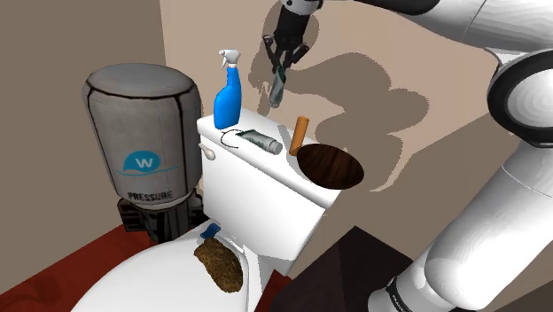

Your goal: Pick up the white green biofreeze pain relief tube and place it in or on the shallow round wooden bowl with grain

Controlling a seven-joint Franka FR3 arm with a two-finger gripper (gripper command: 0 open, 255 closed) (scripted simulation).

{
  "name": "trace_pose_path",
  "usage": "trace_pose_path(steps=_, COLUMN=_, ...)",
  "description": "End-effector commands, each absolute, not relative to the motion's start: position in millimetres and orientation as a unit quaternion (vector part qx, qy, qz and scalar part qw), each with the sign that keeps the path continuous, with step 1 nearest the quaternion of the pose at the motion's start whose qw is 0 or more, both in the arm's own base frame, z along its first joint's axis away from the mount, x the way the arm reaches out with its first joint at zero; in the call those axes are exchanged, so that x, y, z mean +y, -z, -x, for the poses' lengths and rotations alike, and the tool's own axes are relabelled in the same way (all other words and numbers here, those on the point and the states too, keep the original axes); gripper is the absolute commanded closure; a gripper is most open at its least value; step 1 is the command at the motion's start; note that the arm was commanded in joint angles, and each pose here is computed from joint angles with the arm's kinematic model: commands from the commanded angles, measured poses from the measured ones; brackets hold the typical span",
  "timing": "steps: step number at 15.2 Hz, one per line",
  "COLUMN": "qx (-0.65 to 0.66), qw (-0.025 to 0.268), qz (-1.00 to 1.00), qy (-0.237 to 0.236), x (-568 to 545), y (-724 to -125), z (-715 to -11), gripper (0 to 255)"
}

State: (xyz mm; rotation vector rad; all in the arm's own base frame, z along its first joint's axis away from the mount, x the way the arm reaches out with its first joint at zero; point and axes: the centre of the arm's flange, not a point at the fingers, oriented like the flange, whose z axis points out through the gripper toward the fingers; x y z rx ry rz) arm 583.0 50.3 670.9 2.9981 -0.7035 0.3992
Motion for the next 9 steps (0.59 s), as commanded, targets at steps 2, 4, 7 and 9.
trace_pose_path(steps=2, qx=-0.227, qw=0.018, qz=-0.965, qy=-0.128, x=50, y=-687, z=-583, gripper=255)
trace_pose_path(steps=4, qx=-0.227, qw=0.018, qz=-0.965, qy=-0.128, x=50, y=-698, z=-583, gripper=255)
trace_pose_path(steps=7, qx=-0.227, qw=0.018, qz=-0.965, qy=-0.128, x=51, y=-706, z=-570, gripper=255)
trace_pose_path(steps=9, qx=-0.227, qw=0.018, qz=-0.965, qy=-0.128, x=51, y=-711, z=-544, gripper=255)
